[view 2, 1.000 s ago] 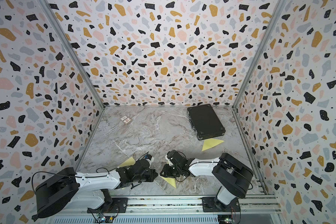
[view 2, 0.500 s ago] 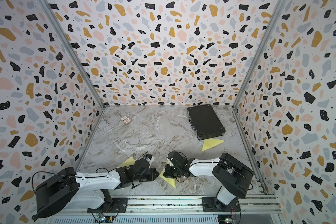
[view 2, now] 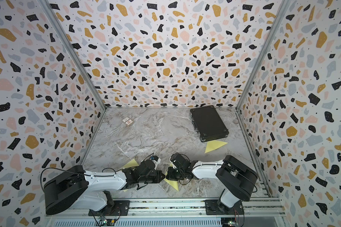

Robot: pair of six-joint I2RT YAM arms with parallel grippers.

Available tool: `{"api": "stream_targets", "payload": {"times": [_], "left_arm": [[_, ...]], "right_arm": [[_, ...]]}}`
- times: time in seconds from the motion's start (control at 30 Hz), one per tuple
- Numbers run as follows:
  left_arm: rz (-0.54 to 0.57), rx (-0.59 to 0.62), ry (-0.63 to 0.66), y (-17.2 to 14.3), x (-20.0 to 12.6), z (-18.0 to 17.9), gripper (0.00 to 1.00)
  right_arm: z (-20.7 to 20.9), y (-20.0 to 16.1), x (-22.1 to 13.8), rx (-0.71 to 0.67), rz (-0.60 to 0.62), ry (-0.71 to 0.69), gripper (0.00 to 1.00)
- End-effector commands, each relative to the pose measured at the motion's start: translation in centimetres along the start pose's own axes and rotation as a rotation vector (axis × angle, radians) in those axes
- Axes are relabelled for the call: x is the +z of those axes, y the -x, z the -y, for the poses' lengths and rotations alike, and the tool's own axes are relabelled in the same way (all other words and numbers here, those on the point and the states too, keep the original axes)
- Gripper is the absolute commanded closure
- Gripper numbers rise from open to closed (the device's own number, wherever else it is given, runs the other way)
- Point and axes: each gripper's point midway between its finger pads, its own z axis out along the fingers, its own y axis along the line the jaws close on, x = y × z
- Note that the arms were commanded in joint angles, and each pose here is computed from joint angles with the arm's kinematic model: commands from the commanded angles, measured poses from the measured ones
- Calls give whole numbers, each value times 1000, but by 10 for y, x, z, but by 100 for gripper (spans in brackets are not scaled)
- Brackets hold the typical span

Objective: Fold the square paper diagonally
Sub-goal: Fold the paper at the center of the board.

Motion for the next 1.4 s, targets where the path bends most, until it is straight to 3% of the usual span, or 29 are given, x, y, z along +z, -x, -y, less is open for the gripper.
{"api": "stream_targets", "payload": {"times": [0.0, 0.33, 0.7, 0.93, 1.07, 1.2, 1.37], "left_arm": [[18, 31, -45, 7, 2, 15, 100], [-18, 11, 39, -5, 8, -9, 100], [-55, -13, 173, -24, 7, -47, 100], [-65, -6, 202, -27, 8, -52, 100], [-70, -2, 208, -29, 8, -54, 100], [-72, 0, 210, -29, 8, -54, 100], [-73, 3, 211, -30, 8, -54, 100]], "right_arm": [[33, -18, -2, 30, -43, -118, 96], [27, -16, -4, 26, -32, -102, 95], [-17, 11, -28, -54, 13, -57, 81], [-23, 22, -68, -97, 88, -76, 66], [-5, 23, -84, -84, 121, -111, 50], [2, 17, -80, -66, 105, -64, 36], [-7, 7, -60, -47, 49, 77, 31]]}}
